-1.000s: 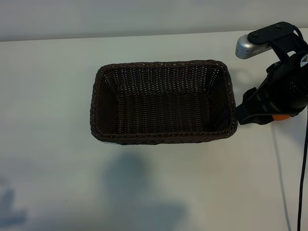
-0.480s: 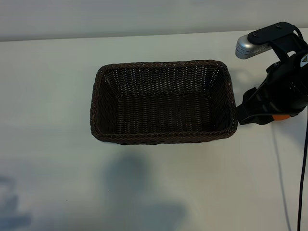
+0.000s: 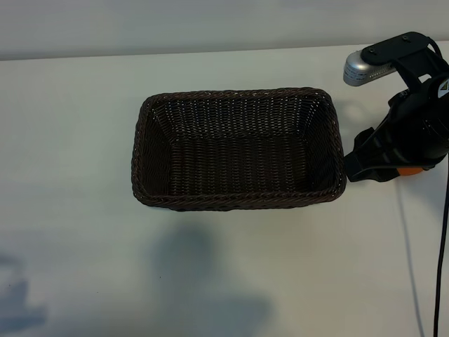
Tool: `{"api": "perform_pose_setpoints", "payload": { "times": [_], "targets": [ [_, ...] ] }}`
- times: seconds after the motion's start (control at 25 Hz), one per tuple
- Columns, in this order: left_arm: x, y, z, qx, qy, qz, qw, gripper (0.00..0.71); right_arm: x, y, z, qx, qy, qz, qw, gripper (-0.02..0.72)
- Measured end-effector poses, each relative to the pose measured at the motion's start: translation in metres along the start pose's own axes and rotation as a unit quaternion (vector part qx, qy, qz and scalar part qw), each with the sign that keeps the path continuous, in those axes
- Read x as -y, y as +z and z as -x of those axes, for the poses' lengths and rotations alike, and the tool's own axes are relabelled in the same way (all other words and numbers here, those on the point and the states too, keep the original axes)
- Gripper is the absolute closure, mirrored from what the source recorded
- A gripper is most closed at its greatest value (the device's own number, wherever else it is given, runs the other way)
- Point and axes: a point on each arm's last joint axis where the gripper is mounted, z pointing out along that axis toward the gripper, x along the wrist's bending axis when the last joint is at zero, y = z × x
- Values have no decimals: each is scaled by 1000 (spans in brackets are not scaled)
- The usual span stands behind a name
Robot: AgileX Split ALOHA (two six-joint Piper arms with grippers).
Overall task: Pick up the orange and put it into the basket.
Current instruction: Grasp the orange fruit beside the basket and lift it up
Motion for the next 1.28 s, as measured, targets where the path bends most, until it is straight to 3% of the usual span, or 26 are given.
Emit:
{"api": "perform_pose_setpoints", "payload": {
  "times": [0.52, 0.88, 1.28],
  "targets": [
    [18, -17, 0, 0, 1, 86, 996, 116, -4, 0, 2, 11, 16, 25, 999, 178],
    [18, -17, 0, 0, 2, 87, 996, 116, -11, 8, 21, 100, 43, 39, 993, 178],
    [18, -17, 0, 0, 2, 87, 996, 116, -50, 31, 40, 170, 87, 28, 981, 169]
  ]
}}
